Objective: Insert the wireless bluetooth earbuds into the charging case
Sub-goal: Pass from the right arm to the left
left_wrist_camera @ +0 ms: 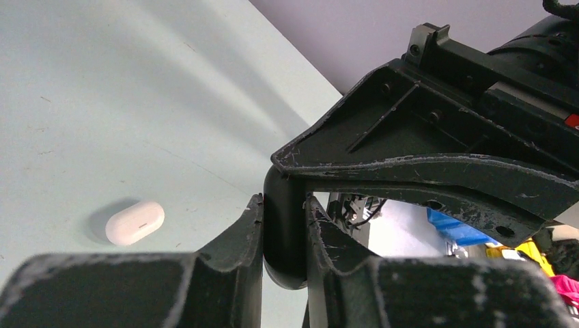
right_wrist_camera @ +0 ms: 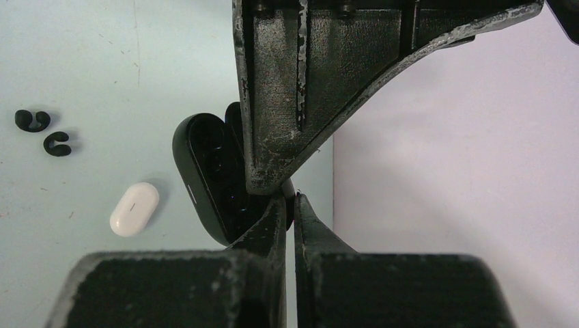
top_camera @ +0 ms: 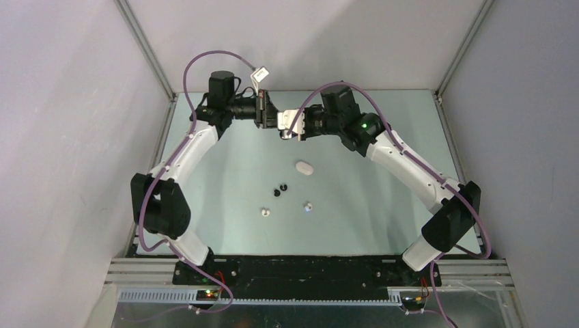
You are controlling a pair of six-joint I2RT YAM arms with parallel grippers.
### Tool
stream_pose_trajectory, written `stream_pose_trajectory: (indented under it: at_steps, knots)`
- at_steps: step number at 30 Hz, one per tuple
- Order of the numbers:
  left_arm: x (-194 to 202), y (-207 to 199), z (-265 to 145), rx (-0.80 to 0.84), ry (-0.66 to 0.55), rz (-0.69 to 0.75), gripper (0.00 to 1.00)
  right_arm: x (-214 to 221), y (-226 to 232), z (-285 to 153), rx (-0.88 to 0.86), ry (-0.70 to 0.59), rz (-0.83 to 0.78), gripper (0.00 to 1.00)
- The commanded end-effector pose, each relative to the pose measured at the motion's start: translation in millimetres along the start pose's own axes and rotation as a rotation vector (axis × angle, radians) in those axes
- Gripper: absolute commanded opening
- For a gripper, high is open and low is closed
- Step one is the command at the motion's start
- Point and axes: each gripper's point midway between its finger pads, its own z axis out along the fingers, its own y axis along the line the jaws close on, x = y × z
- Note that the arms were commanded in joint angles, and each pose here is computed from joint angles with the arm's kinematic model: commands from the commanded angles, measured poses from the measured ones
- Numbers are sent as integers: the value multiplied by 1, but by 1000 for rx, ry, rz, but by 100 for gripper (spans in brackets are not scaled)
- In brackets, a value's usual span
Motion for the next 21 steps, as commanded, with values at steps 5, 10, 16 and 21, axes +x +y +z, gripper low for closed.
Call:
stream_pose_trajectory:
  at_steps: [5,10,16,21]
  knots:
    - [-23,-15,-10,-3,-45,97,0,-22,-27,-18,116,-55,27,18]
    - [-28,-18,-17,-21,-65,119,0,-35,-57,-37,187,-122,103,31]
    - [-27,-15,-21,-51,-73,136,0,-51,-77,-55,167,-266,328,54]
    - [-19,-5,-31,-86,-69,109,0,-36,-68,-67,87,-335,524,59]
